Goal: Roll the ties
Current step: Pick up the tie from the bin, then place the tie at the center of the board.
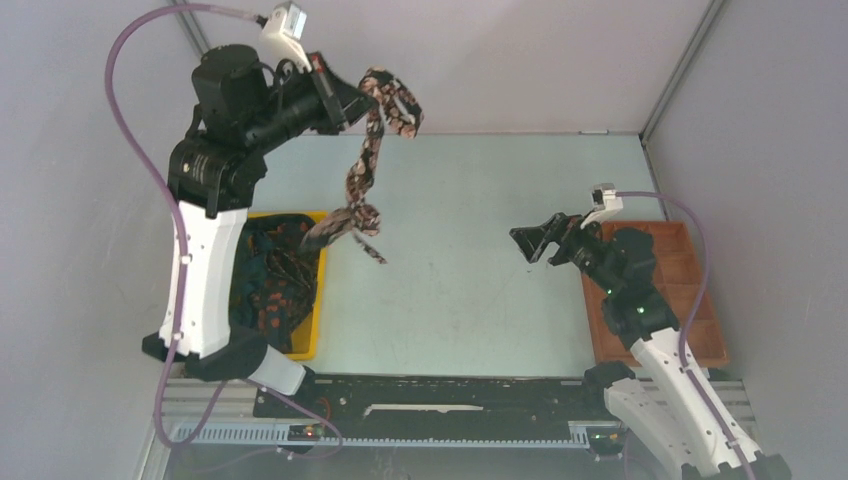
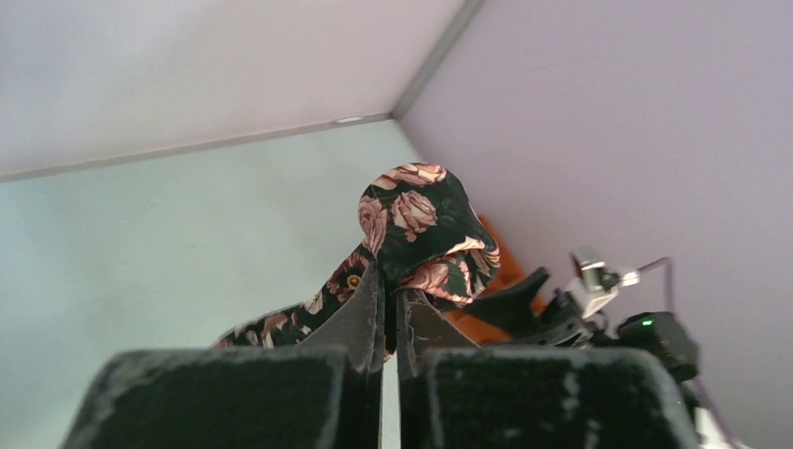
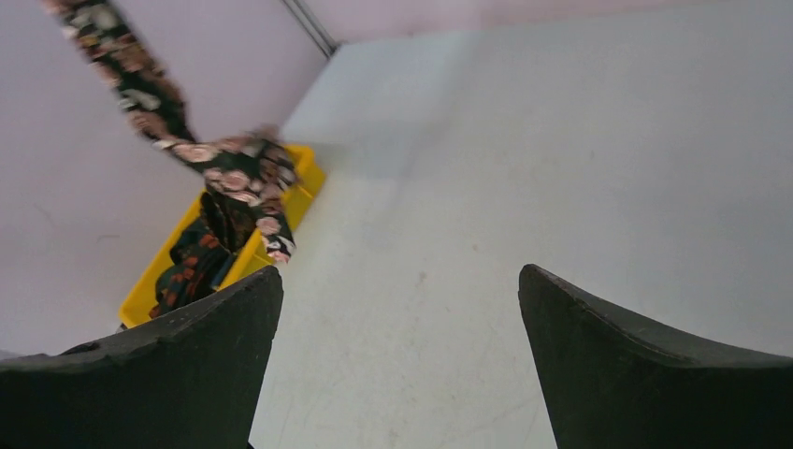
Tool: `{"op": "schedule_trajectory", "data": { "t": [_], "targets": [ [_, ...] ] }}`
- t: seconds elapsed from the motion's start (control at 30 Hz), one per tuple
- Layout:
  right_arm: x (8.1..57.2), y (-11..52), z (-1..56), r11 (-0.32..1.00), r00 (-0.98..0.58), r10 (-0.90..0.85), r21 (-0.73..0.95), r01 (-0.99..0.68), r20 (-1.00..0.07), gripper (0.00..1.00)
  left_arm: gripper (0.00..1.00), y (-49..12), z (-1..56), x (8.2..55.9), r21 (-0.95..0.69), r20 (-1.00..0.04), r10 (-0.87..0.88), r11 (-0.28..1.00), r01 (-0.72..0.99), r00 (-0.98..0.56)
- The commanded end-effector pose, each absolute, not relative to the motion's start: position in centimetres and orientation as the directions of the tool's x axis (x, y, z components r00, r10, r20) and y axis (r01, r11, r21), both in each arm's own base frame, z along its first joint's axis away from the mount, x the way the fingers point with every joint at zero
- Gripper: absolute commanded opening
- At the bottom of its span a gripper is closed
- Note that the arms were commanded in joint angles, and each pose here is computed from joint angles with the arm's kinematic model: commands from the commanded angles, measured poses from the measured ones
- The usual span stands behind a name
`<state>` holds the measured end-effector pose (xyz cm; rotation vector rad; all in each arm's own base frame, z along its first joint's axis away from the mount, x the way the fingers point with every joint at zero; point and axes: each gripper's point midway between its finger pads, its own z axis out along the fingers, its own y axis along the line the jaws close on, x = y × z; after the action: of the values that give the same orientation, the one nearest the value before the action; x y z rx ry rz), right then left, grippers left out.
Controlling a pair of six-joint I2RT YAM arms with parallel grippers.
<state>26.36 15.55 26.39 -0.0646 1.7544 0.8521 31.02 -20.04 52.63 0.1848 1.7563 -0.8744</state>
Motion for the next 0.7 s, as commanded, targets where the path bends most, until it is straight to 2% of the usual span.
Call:
{"op": "schedule_trajectory", "data": {
  "t": [0.0, 0.13, 0.2, 0.27, 0.4, 0.67],
  "targets": [
    [25.0, 15.9, 32.8, 0.691, -0.162, 0.387, 0.402, -0.600, -0.908, 1.00, 0.00, -24.1, 59.6, 29.5, -0.513, -0.850, -0.388, 0.462, 0.723, -0.355],
    [23.7, 16.0, 35.5, 0.669, -0.080, 0.391, 0.343, -0.659, -0.917, 1.00, 0.00, -26.9, 62.8, 28.0, -0.537, -0.803, -0.420, 0.204, 0.819, -0.422],
    [23.0, 16.2, 36.2, 0.654, -0.057, 0.385, 0.316, -0.688, -0.921, 1.00, 0.00, -27.9, 62.1, 27.5, -0.550, -0.798, -0.378, 0.139, 0.824, -0.469],
    [22.4, 16.4, 36.2, 0.643, -0.054, 0.372, 0.299, -0.705, -0.927, 1.00, 0.00, -28.6, 59.9, 27.5, -0.567, -0.800, -0.329, 0.141, 0.812, -0.501],
    [21.6, 16.7, 35.2, 0.633, -0.075, 0.340, 0.287, -0.719, -0.938, 1.00, 0.00, -28.6, 51.8, 28.2, -0.612, -0.787, -0.269, 0.235, 0.755, -0.554],
    [21.0, 18.9, 29.8, 0.591, -0.230, 0.282, 0.357, -0.723, -0.931, 0.99, 0.00, -28.0, 33.8, 26.6, -0.780, -0.621, -0.244, 0.287, 0.556, -0.745]
  ]
}}
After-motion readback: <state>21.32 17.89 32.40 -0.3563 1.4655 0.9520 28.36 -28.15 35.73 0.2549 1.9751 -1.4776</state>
